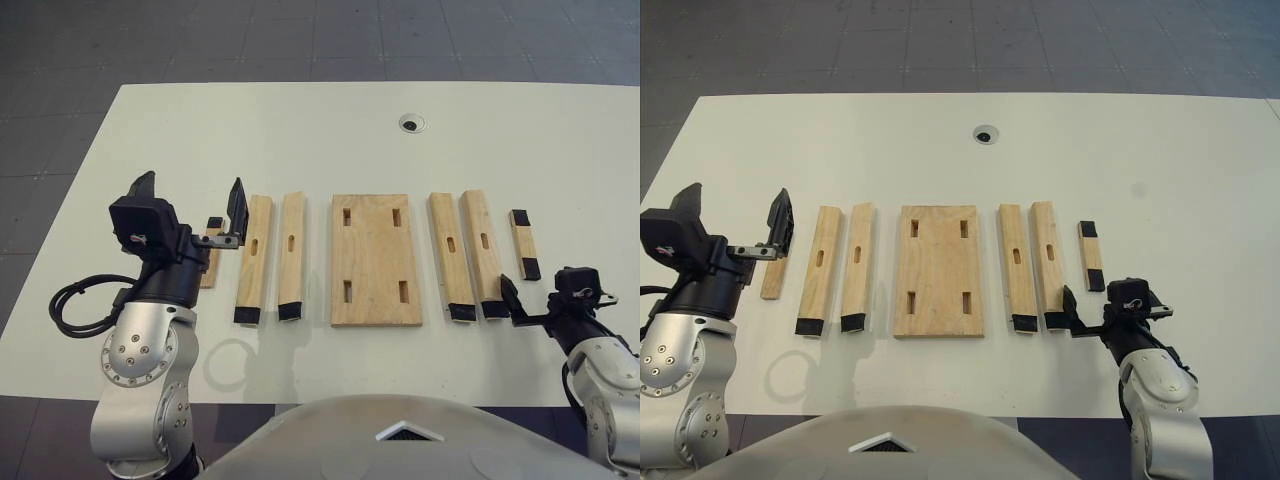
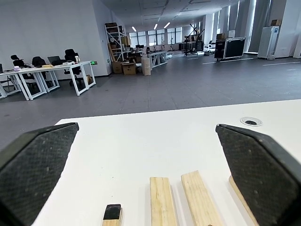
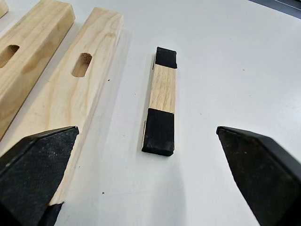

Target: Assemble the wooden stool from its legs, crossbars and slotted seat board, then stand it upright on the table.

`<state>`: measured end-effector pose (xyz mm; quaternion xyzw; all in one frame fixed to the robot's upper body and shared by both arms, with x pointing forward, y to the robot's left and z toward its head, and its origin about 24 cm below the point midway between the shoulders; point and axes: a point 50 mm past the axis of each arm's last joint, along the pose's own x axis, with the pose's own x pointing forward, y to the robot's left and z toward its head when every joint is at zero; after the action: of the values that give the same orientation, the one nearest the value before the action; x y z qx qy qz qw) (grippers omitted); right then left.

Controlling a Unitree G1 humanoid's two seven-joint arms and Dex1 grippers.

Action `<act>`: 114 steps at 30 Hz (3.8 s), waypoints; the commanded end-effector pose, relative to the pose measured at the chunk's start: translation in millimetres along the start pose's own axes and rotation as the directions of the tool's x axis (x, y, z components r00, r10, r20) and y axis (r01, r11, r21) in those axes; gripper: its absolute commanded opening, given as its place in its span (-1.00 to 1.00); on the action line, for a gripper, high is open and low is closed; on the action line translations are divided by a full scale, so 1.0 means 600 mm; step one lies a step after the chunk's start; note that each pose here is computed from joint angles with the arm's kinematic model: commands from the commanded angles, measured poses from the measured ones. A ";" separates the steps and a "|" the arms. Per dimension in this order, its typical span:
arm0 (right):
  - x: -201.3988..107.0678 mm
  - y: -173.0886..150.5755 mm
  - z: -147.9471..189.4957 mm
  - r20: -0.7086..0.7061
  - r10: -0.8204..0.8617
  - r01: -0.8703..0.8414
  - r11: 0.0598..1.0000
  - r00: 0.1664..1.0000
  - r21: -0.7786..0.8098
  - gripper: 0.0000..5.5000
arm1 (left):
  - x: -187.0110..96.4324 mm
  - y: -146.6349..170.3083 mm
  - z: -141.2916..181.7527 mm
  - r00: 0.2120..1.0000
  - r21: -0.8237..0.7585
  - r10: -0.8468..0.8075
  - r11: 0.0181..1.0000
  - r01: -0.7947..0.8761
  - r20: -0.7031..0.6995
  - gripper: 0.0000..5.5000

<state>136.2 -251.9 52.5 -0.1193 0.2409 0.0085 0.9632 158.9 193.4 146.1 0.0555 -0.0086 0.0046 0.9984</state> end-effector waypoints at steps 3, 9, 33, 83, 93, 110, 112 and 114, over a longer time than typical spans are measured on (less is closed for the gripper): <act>0.017 -0.017 -0.029 -0.055 -0.032 0.032 0.999 0.998 -0.005 1.00 | -0.004 0.000 0.000 1.000 -0.011 0.007 1.000 -0.008 -0.013 0.99; 0.027 -0.014 -0.022 -0.042 -0.023 0.022 0.999 0.999 -0.033 1.00 | -0.005 -0.001 0.001 1.000 -0.010 0.009 1.000 -0.009 -0.011 0.99; 0.053 -0.008 -0.036 -0.210 0.026 -0.011 0.997 0.977 0.075 0.45 | -0.007 -0.002 0.004 1.000 -0.012 0.004 1.000 -0.004 -0.002 1.00; -0.094 0.202 0.182 0.577 0.565 -0.504 0.816 0.590 -0.283 -0.53 | 0.016 -0.143 0.025 0.610 -0.728 -0.745 0.257 0.636 0.270 1.00; -0.102 0.217 0.171 0.550 0.593 -0.535 0.796 0.589 -0.284 -0.53 | 0.027 -0.146 0.021 0.662 -0.741 -0.709 0.305 0.598 0.243 1.00; -0.102 0.220 0.171 0.555 0.582 -0.534 0.801 0.594 -0.269 -0.53 | 0.014 -0.152 0.025 0.643 -0.807 -0.728 0.221 0.548 0.238 0.03; -0.102 0.221 0.171 0.556 0.583 -0.535 0.801 0.593 -0.269 -0.53 | 0.014 -0.152 0.025 0.647 -0.810 -0.724 0.219 0.544 0.239 -0.11; -0.102 0.221 0.171 0.556 0.582 -0.535 0.801 0.593 -0.268 -0.53 | 0.015 -0.152 0.027 0.654 -0.814 -0.715 0.215 0.540 0.246 -0.25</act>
<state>119.9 -96.6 135.6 -0.0637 -0.0522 0.3600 0.9293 168.4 101.2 150.9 -0.4293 0.1044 -0.4031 0.8015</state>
